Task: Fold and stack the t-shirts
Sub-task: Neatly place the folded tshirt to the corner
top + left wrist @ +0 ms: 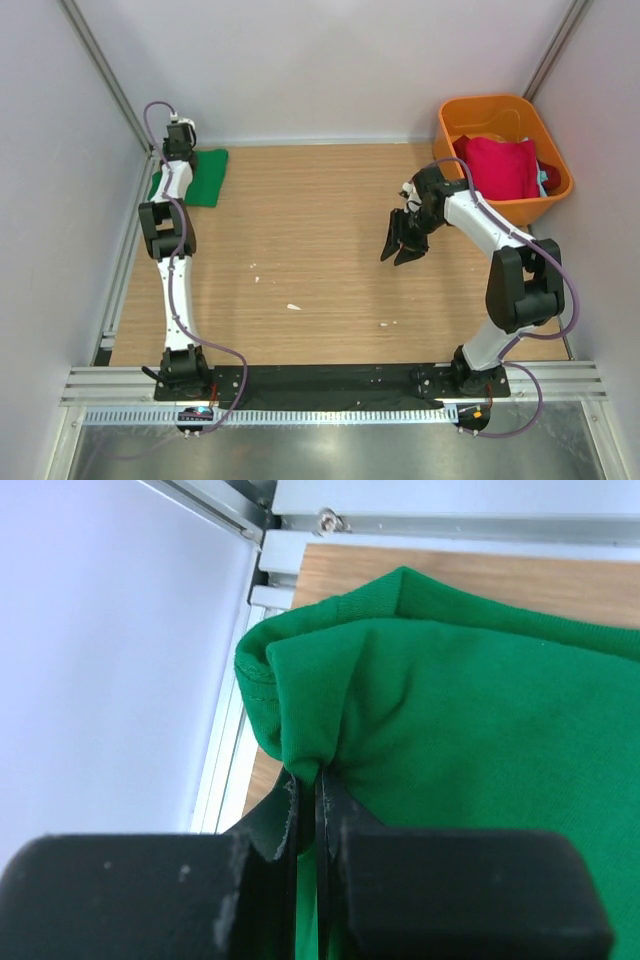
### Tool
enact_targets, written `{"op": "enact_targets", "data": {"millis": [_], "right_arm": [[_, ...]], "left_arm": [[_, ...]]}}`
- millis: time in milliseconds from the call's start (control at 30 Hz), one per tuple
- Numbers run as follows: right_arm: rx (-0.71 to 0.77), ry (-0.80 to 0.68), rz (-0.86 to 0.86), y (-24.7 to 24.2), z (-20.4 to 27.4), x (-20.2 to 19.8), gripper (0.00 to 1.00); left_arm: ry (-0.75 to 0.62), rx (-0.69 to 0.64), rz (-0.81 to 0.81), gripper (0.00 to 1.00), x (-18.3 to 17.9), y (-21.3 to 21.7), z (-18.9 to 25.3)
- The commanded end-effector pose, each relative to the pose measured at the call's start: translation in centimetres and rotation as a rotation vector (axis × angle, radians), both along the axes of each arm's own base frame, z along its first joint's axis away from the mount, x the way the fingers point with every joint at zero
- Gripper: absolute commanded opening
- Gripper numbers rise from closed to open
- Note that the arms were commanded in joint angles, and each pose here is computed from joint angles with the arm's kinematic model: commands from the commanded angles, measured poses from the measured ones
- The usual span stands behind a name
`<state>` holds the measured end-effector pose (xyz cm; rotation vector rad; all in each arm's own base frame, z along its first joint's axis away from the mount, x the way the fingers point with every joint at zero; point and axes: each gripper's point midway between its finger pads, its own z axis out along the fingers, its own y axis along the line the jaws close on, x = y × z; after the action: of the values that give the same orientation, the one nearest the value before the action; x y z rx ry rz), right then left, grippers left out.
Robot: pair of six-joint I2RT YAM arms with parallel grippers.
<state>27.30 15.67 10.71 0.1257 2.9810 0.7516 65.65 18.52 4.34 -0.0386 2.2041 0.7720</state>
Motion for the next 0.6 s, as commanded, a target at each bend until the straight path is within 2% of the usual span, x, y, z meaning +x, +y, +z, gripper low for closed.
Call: {"op": "enact_targets", "data": {"millis": [0,100,400,433,500,533,567], "right_arm": [[0.006,-0.046,-0.003,0.4,1.0,1.4,0.46],[0.006,-0.039,-0.005,0.5,0.7,1.7,0.46],[0.009,-0.025,-0.003,0.6,0.4,1.9,0.46],[0.010,-0.027,-0.006,0.7,0.4,1.9,0.46],[0.015,-0.030,-0.009,0.7,0.6,1.8,0.46],[0.021,-0.028,-0.010,0.8,0.7,1.8,0.46],[0.024,-0.027,-0.018,0.8,0.9,1.7,0.46]], "left_arm": [[-0.126,0.010,0.044,0.00,1.6,1.4,2.1],[-0.160,0.016,0.022,0.00,2.3,1.3,2.6],[-0.196,0.029,0.086,0.00,2.1,2.3,3.2],[-0.202,0.031,0.097,0.14,2.0,2.5,3.4],[-0.210,0.037,0.140,0.31,1.4,2.9,3.9],[-0.209,0.050,0.156,0.53,1.1,2.9,4.4],[-0.194,0.064,0.167,0.60,0.6,2.7,4.3]]}}
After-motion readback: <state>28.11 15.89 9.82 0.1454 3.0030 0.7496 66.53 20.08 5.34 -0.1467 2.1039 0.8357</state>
